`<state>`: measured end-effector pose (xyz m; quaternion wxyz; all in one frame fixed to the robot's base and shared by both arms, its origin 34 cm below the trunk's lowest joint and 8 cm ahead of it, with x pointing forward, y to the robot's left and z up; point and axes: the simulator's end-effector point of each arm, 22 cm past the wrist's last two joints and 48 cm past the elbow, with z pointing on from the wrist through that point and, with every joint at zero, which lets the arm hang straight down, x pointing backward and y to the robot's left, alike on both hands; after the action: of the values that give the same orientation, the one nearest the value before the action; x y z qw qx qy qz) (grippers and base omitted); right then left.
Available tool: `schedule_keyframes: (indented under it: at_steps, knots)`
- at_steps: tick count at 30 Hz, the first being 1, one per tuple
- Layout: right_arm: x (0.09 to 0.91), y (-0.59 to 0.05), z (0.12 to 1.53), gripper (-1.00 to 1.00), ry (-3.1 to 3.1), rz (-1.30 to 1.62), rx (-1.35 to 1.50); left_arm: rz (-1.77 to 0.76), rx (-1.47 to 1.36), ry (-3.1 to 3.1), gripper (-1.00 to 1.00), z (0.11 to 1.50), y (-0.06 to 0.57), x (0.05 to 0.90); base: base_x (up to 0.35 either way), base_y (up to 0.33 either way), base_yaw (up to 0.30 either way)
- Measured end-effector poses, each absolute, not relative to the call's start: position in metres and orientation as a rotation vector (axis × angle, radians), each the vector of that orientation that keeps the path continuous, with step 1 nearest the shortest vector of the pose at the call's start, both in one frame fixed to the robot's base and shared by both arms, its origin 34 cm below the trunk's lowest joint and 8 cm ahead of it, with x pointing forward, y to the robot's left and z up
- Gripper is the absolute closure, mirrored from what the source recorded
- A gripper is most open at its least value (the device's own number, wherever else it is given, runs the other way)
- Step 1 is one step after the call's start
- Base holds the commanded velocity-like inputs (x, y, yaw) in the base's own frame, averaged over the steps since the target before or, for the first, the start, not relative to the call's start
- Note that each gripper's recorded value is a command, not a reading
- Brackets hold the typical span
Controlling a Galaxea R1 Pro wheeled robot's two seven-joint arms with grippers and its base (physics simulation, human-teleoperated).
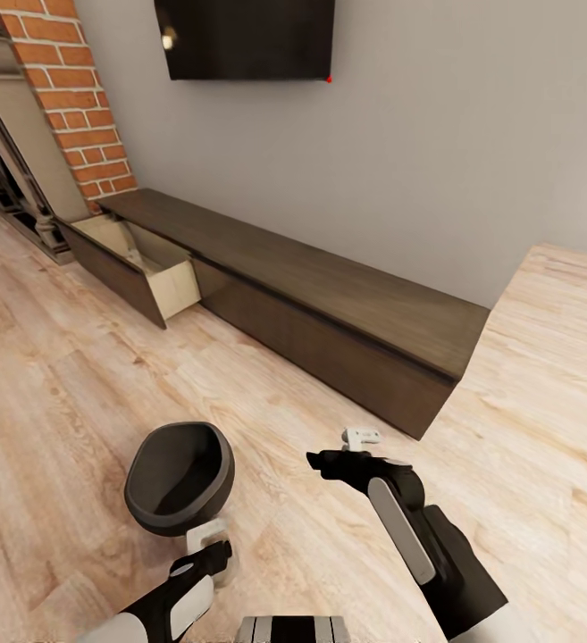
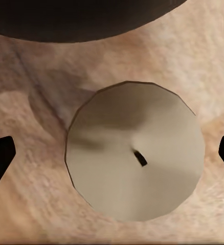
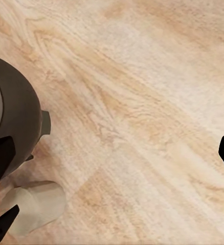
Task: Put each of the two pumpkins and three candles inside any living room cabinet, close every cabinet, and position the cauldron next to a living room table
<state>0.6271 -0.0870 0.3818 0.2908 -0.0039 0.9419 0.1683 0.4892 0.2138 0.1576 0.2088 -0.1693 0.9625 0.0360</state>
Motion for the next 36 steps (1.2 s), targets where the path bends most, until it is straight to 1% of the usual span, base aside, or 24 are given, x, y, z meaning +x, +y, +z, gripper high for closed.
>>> schedule_keyframes:
  at_steps: [4, 9, 12, 36]
  knots:
    - [0.626, -0.083, 0.385, -1.00, 2.493, 0.506, -0.029, 0.103, -0.470, 2.694, -1.00, 0.151, 0.213, 0.483, 0.000, 0.000, 0.000]
    - [0.609, -0.077, 0.398, -1.00, 2.445, 0.730, -0.077, 0.104, -0.470, 2.698, -1.00, 0.149, 0.213, 0.482, 0.000, 0.000, 0.000]
    - [0.605, -0.081, 0.400, -1.00, 2.432, 0.789, -0.086, 0.103, -0.470, 2.698, -1.00, 0.149, 0.212, 0.482, 0.000, 0.000, 0.000]
    - [0.604, -0.083, 0.399, -1.00, 2.430, 0.800, -0.090, 0.093, -0.465, 2.700, -1.00, 0.149, 0.209, 0.482, 0.000, 0.000, 0.000]
